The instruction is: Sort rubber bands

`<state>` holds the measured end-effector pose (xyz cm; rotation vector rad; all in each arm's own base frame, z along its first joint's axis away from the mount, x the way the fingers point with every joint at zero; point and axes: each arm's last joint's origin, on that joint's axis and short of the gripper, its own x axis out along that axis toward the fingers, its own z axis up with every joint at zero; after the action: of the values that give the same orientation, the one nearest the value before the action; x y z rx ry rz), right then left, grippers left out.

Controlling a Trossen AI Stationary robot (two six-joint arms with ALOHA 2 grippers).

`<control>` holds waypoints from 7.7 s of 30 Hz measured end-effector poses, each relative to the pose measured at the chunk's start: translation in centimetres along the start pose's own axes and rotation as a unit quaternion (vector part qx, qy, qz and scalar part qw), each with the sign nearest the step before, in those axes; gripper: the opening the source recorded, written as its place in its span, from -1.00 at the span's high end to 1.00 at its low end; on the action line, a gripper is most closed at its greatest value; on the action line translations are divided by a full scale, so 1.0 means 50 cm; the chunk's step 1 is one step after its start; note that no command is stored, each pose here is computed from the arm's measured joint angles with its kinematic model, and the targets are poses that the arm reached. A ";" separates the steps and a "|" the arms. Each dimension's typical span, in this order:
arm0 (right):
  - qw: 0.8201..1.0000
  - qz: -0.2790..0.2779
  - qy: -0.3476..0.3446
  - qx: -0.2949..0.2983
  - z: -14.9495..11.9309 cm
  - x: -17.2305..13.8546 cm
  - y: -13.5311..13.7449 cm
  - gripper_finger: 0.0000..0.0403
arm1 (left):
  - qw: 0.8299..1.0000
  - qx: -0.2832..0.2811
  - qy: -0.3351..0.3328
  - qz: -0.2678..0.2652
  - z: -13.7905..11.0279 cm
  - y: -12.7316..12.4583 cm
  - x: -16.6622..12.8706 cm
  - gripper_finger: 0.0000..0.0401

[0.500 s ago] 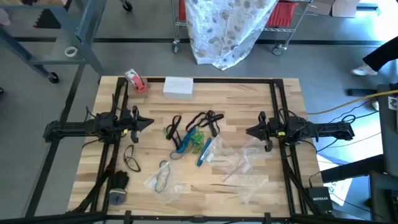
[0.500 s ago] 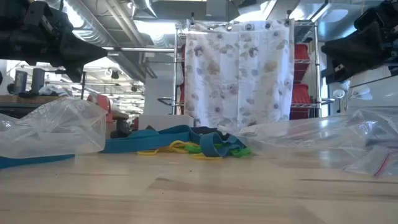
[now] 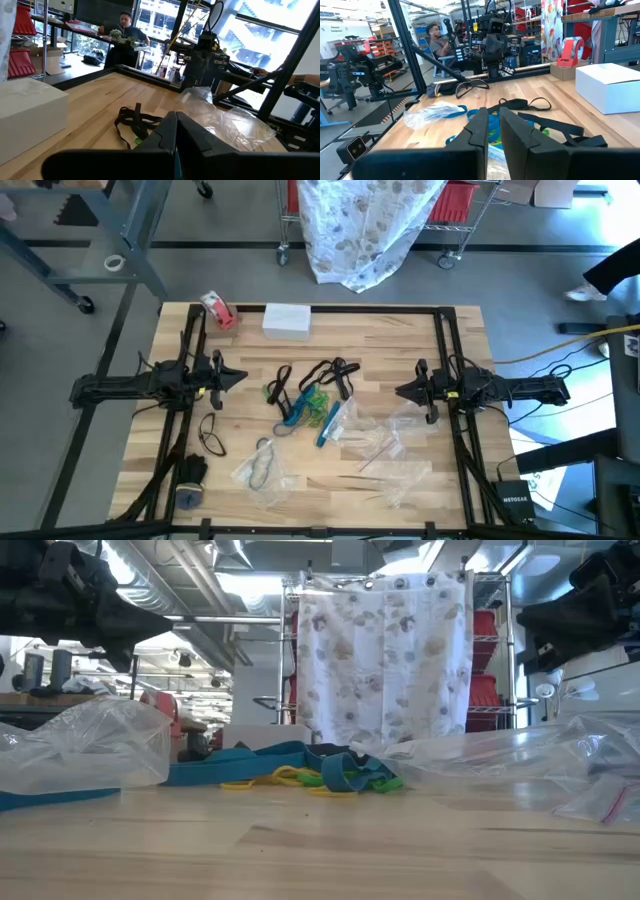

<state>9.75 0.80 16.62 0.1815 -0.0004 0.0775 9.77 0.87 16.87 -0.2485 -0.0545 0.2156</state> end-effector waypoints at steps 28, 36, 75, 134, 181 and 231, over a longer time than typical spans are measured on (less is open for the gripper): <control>1.000 0.000 0.000 0.000 0.000 0.000 0.000 0.80 | 1.000 0.000 0.000 0.000 0.000 0.000 0.000 1.00; 1.000 0.000 0.000 0.000 0.000 0.000 0.000 0.80 | 1.000 0.000 0.000 0.000 0.000 0.000 0.000 1.00; 1.000 0.000 0.000 0.000 0.000 0.000 0.000 0.80 | 1.000 0.006 0.000 0.000 0.000 0.000 0.000 1.00; 1.000 0.000 0.000 0.000 0.000 0.000 0.000 0.80 | 0.977 -0.186 -0.069 -0.072 0.088 -0.033 -0.009 1.00; 0.948 0.003 0.002 0.319 0.000 0.000 0.000 0.80 | 0.817 -0.199 0.537 0.070 -0.104 -0.306 0.097 0.39; 0.965 0.006 -0.021 0.260 0.008 0.000 0.001 0.11 | 0.854 -0.187 0.485 -0.032 -0.162 -0.298 0.138 0.98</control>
<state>9.75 0.79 17.03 0.7083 -0.0232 0.0852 20.20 -13.65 12.95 -0.7232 0.9117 -0.0103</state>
